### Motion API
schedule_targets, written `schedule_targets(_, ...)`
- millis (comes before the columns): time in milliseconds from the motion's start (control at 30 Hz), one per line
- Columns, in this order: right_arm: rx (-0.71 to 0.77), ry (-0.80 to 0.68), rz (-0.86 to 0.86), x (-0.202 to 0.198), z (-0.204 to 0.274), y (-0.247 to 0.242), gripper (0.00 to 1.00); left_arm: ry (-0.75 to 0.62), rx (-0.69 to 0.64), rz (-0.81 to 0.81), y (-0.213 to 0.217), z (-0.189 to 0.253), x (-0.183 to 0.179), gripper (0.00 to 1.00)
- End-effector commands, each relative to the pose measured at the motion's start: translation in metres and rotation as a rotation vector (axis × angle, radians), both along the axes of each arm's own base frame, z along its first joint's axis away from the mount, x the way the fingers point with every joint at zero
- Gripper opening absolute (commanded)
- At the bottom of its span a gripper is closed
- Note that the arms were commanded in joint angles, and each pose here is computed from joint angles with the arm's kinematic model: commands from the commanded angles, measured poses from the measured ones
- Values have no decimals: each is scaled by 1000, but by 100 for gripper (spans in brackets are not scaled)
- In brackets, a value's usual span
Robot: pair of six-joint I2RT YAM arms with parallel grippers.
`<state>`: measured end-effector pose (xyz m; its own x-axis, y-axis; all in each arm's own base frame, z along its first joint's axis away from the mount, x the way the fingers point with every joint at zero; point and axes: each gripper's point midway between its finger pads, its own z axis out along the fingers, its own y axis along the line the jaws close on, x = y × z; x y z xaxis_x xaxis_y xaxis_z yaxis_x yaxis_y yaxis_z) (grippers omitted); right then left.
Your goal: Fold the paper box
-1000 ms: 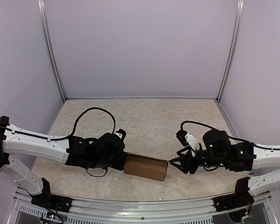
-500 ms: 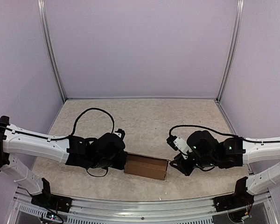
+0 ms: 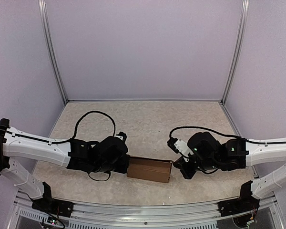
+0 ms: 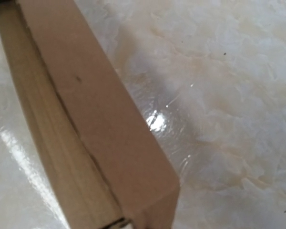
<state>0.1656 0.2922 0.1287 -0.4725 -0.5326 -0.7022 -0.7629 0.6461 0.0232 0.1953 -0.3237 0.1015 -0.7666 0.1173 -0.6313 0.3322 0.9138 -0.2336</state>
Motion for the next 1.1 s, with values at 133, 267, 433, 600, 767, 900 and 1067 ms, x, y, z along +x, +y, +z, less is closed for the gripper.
schedule_targets(133, 78, 53, -59, 0, 15, 14, 0, 126, 204, 44, 42, -43, -22, 0)
schedule_targets(267, 141, 93, -100, 1, 20, 21, 0, 118, 208, 66, 43, -41, -20, 0)
schedule_targets(433, 209, 154, -153, 2, 20, 29, 0, 104, 214, 77, 42, -39, -18, 0)
schedule_targets(600, 217, 174, -223, 5, 21, 24, 0, 95, 224, 78, 41, -38, -17, 0)
schedule_targets(767, 257, 221, -289, 9, 23, 16, 0, 86, 227, 78, 39, -37, -16, 0)
schedule_targets(900, 321, 298, -324, 9, 19, 14, 0, 71, 240, 81, 37, -35, -15, 0)
schedule_targets(1067, 371, 384, -370, 13, 14, 8, 0, 56, 272, 79, 36, -36, -15, 0)
